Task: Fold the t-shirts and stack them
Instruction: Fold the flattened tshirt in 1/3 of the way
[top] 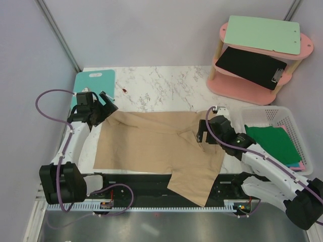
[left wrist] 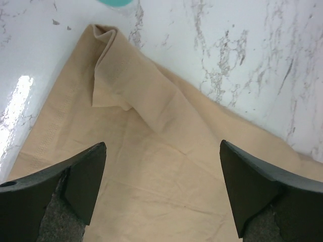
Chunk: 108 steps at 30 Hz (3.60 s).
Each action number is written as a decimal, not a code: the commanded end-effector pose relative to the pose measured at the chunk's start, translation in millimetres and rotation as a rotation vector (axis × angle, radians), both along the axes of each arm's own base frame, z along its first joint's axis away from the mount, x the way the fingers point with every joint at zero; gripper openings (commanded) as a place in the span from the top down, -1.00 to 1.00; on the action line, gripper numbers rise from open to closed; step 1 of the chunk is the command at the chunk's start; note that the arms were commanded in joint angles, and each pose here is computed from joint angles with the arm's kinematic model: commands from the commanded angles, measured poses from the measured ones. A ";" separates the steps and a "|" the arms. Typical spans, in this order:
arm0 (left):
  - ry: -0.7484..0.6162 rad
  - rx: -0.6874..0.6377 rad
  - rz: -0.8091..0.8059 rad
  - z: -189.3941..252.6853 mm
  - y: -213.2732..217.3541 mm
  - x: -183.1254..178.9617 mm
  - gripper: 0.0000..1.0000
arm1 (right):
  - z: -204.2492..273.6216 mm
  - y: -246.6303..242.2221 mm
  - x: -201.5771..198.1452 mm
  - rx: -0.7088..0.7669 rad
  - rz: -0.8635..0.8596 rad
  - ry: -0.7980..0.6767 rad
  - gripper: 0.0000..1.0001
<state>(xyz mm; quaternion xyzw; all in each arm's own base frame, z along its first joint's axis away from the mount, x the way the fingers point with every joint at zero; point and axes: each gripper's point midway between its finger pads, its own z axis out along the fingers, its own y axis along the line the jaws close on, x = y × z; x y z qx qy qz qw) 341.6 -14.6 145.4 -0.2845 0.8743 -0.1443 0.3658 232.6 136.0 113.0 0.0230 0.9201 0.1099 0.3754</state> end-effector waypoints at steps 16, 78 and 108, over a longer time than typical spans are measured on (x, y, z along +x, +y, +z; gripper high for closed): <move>-0.035 -0.003 -0.075 -0.9 -7.7 4.4 -1.00 | -34.5 22.0 95.6 -0.191 -0.082 -0.071 0.09; -0.003 0.076 0.062 -62.9 17.1 -2.6 -0.84 | -97.8 17.8 180.3 -0.178 -0.062 0.112 1.00; 0.023 0.033 0.015 -98.9 11.4 56.8 -0.34 | -105.4 0.2 231.1 -0.158 -0.151 0.124 1.00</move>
